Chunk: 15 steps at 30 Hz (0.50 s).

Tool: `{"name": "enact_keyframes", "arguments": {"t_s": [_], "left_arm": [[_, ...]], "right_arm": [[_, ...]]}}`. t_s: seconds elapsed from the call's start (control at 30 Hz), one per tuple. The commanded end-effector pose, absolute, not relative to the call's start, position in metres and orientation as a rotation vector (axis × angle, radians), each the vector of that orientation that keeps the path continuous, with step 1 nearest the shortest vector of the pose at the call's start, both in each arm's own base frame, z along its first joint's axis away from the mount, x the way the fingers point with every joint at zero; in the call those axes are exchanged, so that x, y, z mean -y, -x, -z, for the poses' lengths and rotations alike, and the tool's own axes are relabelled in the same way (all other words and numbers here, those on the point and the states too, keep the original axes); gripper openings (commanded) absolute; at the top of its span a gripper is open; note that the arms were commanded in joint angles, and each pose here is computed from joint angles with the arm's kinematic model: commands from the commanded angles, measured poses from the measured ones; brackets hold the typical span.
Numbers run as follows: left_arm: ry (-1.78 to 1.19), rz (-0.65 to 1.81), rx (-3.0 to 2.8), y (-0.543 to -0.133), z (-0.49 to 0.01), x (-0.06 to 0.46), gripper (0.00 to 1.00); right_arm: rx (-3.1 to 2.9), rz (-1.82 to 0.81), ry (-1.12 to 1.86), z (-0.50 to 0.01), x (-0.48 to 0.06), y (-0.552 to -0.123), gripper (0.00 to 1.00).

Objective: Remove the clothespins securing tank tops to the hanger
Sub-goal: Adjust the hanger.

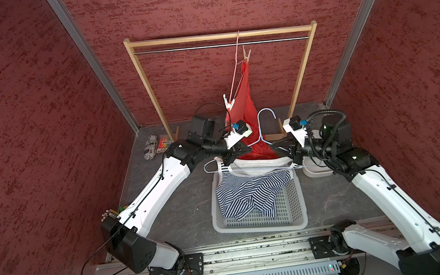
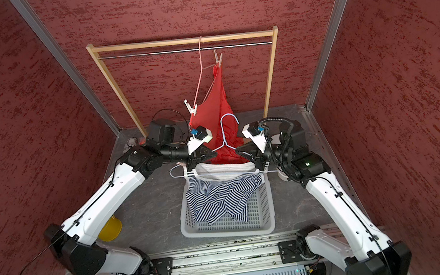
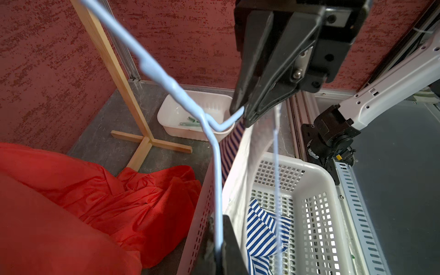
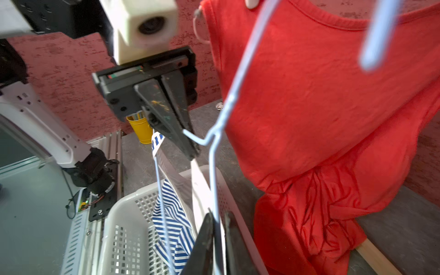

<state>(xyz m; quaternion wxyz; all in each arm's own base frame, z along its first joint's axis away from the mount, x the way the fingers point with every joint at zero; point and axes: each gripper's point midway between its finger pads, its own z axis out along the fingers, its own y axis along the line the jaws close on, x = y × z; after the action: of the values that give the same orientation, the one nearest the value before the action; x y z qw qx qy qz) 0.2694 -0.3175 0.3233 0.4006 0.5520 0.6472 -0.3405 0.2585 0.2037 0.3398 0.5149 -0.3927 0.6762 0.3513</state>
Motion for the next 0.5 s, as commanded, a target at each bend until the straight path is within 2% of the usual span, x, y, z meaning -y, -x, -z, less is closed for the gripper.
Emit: {"name": "enact_keyframes", "arguments": {"t_s": [0.0,0.03,0.1,0.13,0.17,0.2,0.33,0.47], "left_arm": [[-1.398,0.883,-1.598,-0.265,-0.337,0.322,0.00],[-1.400,0.885,-1.593,-0.263,-0.338,0.322,0.00],[-1.398,0.883,-1.585,-0.262,-0.340,0.321,0.06],[-1.395,0.882,-1.581,-0.261,-0.341,0.320,0.19],[-1.389,0.882,-1.579,-0.260,-0.344,0.319,0.44],[-1.378,0.880,-1.579,-0.260,-0.347,0.318,0.60],[-1.300,0.871,-1.565,-0.266,-0.362,0.307,0.98],[-1.255,0.931,-1.507,-0.261,-0.378,0.286,1.00]], "right_arm": [[-1.577,-0.772,0.934,-0.344,-0.198,-0.254,0.00],[-1.564,-0.760,0.936,-0.345,-0.197,-0.252,0.00],[-1.534,-0.748,0.948,-0.345,-0.197,-0.247,0.00],[-1.515,-0.743,0.961,-0.346,-0.197,-0.244,0.00],[-1.495,-0.740,0.975,-0.344,-0.197,-0.241,0.00],[-1.481,-0.732,0.986,-0.343,-0.197,-0.239,0.00],[-1.435,-0.699,1.004,-0.341,-0.196,-0.234,0.00],[-1.398,-0.674,1.032,-0.340,-0.196,-0.231,0.00]]}}
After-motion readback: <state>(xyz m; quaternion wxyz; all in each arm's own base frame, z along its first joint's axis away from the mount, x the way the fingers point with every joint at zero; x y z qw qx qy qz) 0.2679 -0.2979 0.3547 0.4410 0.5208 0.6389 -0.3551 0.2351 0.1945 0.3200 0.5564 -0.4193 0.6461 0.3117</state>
